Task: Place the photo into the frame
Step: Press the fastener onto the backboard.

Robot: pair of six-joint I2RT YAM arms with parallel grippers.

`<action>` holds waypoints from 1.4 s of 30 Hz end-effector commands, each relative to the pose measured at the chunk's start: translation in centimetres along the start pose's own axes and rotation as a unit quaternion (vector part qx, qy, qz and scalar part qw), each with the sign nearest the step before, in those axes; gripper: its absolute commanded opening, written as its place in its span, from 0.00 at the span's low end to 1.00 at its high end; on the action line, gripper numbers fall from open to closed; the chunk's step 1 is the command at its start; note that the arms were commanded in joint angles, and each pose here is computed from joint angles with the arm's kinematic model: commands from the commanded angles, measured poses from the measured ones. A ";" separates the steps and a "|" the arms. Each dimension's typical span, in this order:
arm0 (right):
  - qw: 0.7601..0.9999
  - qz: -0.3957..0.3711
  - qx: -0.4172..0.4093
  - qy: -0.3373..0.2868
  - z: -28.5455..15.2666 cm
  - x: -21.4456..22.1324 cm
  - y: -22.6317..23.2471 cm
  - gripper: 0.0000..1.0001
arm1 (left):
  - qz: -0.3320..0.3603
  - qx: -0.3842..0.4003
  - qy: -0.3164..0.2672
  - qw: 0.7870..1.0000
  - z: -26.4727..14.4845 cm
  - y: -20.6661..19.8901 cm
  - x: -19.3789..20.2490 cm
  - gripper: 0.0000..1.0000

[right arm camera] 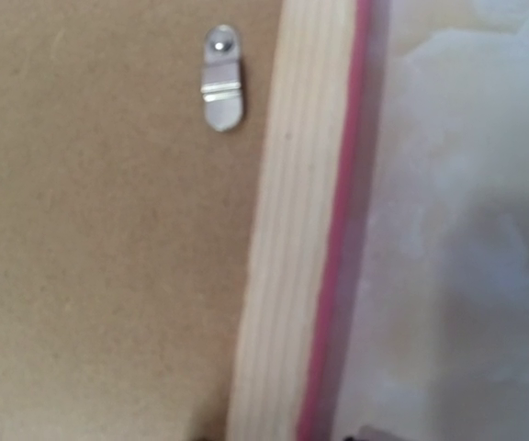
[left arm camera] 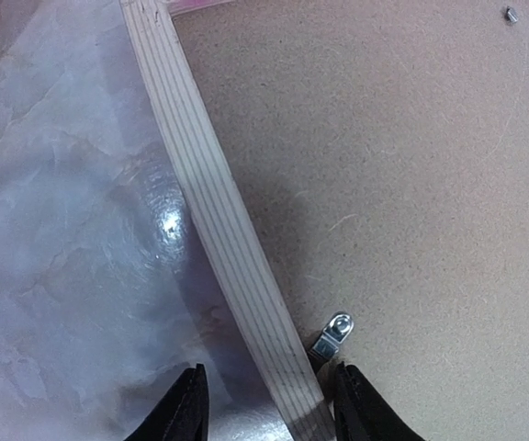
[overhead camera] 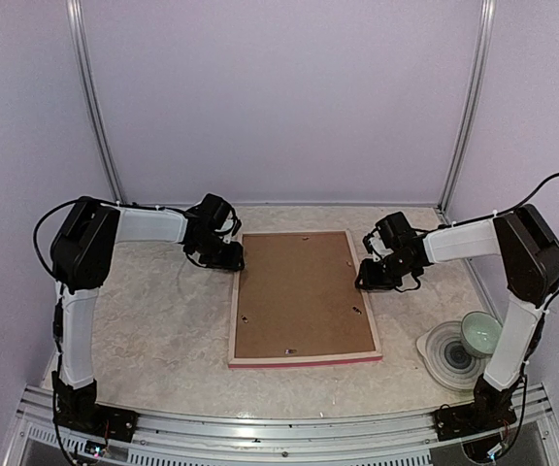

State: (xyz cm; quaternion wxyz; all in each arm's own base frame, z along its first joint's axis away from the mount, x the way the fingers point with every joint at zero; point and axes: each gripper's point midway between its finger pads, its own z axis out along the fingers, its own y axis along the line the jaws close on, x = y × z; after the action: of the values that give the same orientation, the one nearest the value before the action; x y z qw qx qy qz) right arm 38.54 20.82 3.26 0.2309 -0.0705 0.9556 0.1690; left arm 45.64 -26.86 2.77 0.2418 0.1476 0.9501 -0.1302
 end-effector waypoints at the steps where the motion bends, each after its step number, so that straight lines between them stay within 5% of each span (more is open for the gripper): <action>1: 1.000 -0.009 -0.009 0.000 0.1 0.1 0.6 0.35 | -0.001 -0.002 0.000 1.000 1.0 -0.2 -0.1 0.45; 23: 1.000 -0.013 -0.006 0.006 0.4 0.4 0.6 0.32 | -0.028 -0.013 -0.013 0.999 0.9 0.2 -0.4 0.15; 42: 0.999 -0.027 -0.001 0.019 0.9 0.9 0.8 0.24 | -0.102 0.018 -0.056 0.993 0.9 -1.2 -0.8 0.18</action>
State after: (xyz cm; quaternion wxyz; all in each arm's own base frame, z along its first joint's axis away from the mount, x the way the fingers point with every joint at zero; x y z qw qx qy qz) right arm 38.18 21.50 3.08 0.2274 -0.0892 0.9544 0.1719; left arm 46.84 -27.71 3.02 0.2773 0.0563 0.9442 -0.1683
